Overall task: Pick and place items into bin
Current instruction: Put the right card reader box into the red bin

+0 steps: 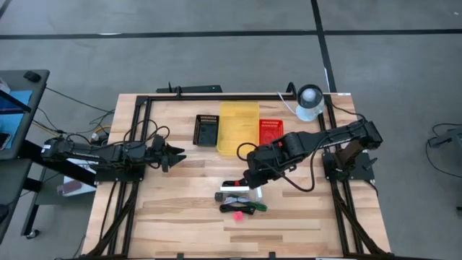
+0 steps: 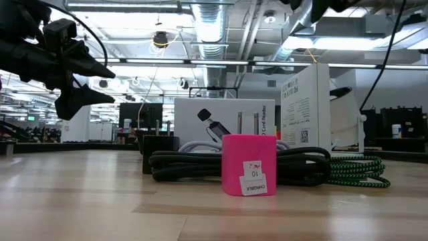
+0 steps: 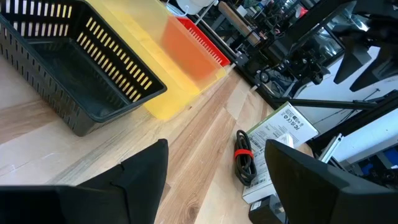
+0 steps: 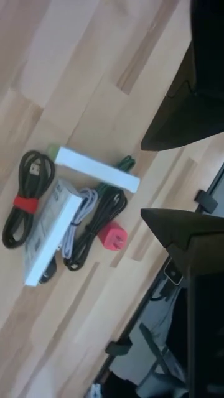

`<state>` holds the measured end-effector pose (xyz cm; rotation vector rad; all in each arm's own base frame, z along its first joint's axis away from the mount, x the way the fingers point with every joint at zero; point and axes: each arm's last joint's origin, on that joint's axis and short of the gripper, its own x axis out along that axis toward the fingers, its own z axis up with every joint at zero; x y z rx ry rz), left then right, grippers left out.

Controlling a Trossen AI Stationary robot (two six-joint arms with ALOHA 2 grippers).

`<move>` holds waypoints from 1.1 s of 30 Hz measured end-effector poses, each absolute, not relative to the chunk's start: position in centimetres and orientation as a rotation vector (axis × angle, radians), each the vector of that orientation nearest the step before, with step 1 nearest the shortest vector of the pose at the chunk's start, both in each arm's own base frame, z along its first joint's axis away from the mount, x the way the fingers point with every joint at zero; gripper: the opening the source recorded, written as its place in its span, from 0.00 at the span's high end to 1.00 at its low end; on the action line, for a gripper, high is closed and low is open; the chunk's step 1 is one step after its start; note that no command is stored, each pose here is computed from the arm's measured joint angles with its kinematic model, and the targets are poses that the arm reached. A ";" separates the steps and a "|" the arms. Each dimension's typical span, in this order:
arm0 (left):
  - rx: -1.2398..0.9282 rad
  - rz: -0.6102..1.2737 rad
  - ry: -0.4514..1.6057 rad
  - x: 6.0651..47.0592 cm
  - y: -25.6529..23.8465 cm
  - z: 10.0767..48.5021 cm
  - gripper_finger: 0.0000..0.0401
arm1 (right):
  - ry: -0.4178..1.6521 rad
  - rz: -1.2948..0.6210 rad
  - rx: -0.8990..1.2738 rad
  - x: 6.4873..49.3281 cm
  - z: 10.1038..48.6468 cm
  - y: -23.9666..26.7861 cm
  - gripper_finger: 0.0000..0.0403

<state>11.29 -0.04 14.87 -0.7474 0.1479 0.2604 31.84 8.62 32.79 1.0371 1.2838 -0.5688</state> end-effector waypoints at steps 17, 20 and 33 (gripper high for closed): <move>-0.748 0.260 0.149 11.3 0.0 14.9 0.36 | 1.395 -0.506 1.003 34.8 29.2 8.9 0.58; -0.748 0.260 0.148 11.3 0.0 14.9 0.36 | 1.439 -0.539 0.992 34.9 28.3 8.9 0.55; -0.747 0.261 0.149 11.3 0.0 14.9 0.36 | 1.429 -0.600 1.020 34.9 28.2 8.7 0.42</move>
